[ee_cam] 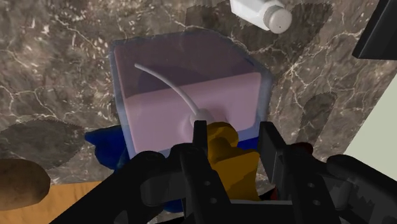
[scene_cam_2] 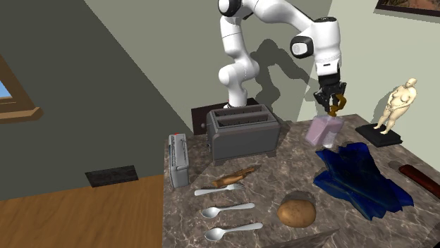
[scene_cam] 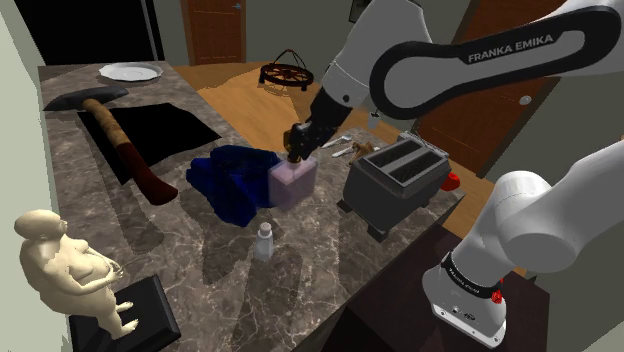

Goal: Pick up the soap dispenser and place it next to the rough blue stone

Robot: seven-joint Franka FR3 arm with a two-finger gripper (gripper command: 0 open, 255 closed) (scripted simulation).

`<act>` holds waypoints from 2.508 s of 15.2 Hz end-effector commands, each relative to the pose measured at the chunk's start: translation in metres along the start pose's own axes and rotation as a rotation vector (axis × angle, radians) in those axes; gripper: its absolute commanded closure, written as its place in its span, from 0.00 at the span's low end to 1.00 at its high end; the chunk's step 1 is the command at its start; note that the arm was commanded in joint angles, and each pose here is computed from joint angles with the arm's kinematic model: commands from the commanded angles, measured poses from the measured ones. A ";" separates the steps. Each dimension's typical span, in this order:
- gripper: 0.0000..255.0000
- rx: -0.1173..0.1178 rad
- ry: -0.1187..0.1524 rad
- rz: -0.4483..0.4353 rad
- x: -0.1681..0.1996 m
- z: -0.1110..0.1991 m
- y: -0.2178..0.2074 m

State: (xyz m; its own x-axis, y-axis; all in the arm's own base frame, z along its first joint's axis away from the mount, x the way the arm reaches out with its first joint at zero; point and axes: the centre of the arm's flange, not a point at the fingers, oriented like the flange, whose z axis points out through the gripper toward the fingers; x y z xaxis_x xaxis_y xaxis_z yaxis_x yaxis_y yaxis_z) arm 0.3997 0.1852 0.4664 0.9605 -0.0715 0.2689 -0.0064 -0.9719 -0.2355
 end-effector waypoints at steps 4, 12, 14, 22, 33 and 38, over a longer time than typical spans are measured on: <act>1.00 0.000 0.001 0.000 -0.008 0.025 0.006; 1.00 0.000 0.001 0.000 -0.019 0.064 0.016; 1.00 0.000 0.001 0.000 -0.022 0.074 0.018; 1.00 0.000 0.001 0.000 -0.023 0.078 0.019; 0.00 0.000 0.001 0.000 -0.023 0.028 0.019; 0.00 0.000 0.001 0.000 -0.023 0.028 0.019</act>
State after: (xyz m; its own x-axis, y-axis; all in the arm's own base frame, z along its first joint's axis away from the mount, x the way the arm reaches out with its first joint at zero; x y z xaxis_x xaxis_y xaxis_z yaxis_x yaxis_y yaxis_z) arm 0.3852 0.1742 0.4294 0.9601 -0.0715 0.2702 -0.0060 -0.9718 -0.2359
